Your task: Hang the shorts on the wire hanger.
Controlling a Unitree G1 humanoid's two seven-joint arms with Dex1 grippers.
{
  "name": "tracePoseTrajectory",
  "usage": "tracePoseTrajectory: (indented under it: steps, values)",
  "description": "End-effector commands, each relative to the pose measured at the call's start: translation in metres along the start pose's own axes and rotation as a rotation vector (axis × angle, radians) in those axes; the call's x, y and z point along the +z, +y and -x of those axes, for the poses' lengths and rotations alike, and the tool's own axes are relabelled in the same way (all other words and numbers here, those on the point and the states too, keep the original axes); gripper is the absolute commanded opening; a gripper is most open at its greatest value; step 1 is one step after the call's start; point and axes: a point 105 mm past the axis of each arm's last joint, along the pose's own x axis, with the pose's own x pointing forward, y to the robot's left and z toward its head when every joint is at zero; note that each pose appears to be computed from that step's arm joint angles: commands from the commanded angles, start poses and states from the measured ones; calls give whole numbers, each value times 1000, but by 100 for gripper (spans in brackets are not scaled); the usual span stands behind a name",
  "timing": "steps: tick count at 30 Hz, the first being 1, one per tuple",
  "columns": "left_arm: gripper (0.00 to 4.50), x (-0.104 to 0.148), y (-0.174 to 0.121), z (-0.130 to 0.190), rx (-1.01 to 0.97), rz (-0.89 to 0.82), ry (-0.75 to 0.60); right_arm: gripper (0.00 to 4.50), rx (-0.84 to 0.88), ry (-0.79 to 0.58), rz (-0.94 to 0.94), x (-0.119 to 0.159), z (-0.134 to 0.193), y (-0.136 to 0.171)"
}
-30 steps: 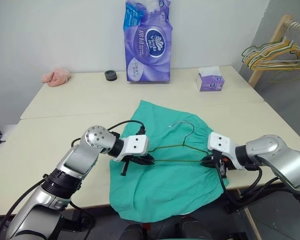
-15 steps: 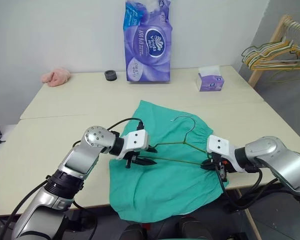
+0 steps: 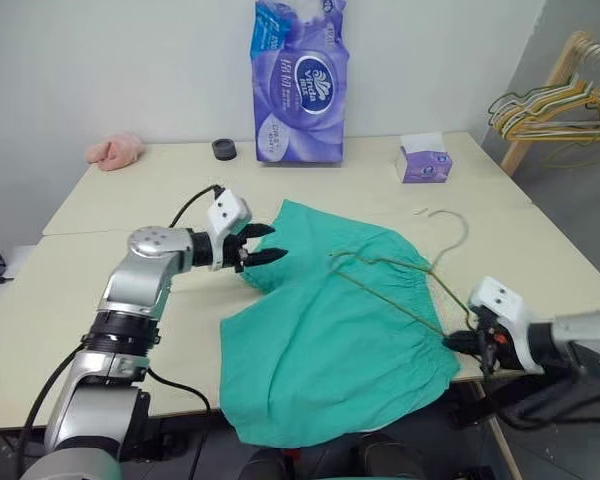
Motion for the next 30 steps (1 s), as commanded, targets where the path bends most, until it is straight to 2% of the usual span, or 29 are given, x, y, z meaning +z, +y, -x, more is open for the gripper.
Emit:
tracePoseTrajectory:
  steps: [1,4,8,15,23,30]
  values:
    - [292,6,-35,-6,-206,2,-12,0,-80,-63,-108,-6,24,-6]
    - [292,-1,-51,-9,-303,-4,21,0,-129,-87,-244,-24,36,-10]
    - [292,-1,-55,-16,-330,-10,15,0,-170,-107,-423,-50,49,-10]
    - [292,3,-56,-24,-348,-25,3,0,-165,-52,-528,-77,56,-1]
    - [292,5,-52,-28,-341,-37,-3,0,-55,33,-513,-81,46,12]
    - [292,6,-37,-24,-273,-44,-3,0,37,46,-445,-61,38,1]
